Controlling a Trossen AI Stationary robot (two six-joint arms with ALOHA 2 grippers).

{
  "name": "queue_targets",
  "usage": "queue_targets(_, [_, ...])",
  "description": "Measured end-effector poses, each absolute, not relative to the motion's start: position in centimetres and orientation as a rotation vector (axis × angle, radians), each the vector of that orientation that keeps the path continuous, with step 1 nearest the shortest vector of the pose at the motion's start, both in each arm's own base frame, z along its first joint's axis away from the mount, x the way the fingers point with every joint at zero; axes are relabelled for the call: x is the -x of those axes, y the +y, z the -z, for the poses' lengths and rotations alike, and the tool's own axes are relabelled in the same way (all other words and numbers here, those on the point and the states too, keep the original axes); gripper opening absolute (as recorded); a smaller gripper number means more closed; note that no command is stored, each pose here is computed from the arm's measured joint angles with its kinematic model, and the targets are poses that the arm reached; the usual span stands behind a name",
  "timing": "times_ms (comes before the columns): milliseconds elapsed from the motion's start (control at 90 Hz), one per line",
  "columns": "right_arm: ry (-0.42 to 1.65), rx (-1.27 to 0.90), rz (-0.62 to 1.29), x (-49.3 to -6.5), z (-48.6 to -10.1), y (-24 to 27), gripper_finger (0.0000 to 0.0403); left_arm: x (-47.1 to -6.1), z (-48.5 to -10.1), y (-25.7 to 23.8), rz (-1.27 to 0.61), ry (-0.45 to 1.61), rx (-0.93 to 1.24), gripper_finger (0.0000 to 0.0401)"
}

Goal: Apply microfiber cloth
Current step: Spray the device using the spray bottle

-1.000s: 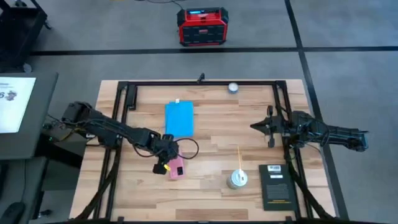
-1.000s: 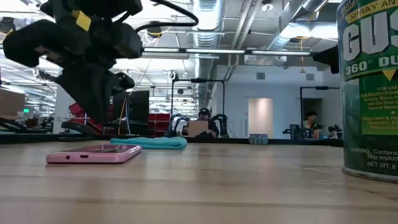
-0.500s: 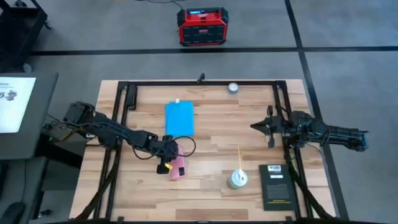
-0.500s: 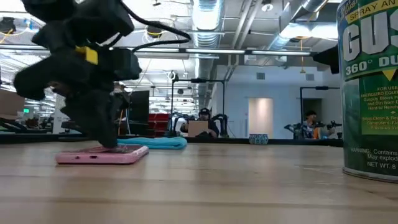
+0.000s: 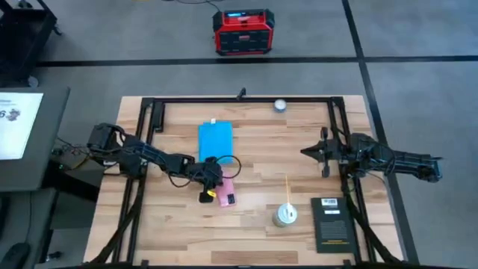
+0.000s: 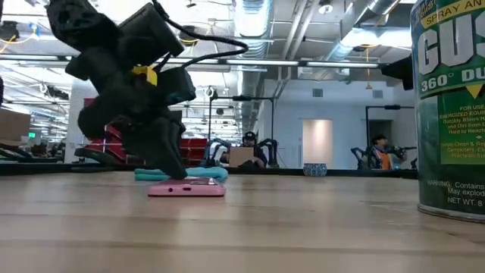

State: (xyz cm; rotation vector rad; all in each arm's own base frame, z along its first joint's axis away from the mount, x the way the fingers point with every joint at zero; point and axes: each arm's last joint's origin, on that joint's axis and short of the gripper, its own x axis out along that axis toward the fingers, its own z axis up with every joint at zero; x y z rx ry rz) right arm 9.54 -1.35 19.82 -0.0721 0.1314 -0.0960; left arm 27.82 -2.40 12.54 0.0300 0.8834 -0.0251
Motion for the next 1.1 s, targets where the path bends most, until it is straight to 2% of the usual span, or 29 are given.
queue_targets(278, [0.131, 0.072, 0.096, -9.5, -19.8, -1.3, 0.0000, -28.1, -13.1, -0.3, -0.032, 0.835, -0.044, 0.0000])
queue_targets(444, [0.131, 0.072, 0.097, -9.5, -19.8, -1.3, 0.0000, -28.6, -14.0, -0.9, 0.053, 0.743, -0.014, 0.0000])
queue_targets(600, [0.100, 0.076, 0.098, -9.6, -20.1, -1.4, 0.0000, -28.4, -17.0, -1.3, 0.122, 0.598, -0.015, 0.0000])
queue_targets(778, [-0.010, 0.088, 0.083, -9.6, -21.2, -1.3, 0.0000, -26.2, -22.0, -1.0, 0.119, 0.435, -0.033, 0.0001])
queue_targets(911, [-0.072, 0.097, 0.047, -9.7, -21.8, -1.2, 0.0002, -23.6, -24.9, -0.9, 0.103, 0.378, -0.007, 0.0020])
queue_targets(1100, [-0.058, 0.098, 0.048, -10.4, -23.0, -1.3, 0.0026, -20.3, -27.0, -0.7, 0.056, 0.361, 0.111, 0.0070])
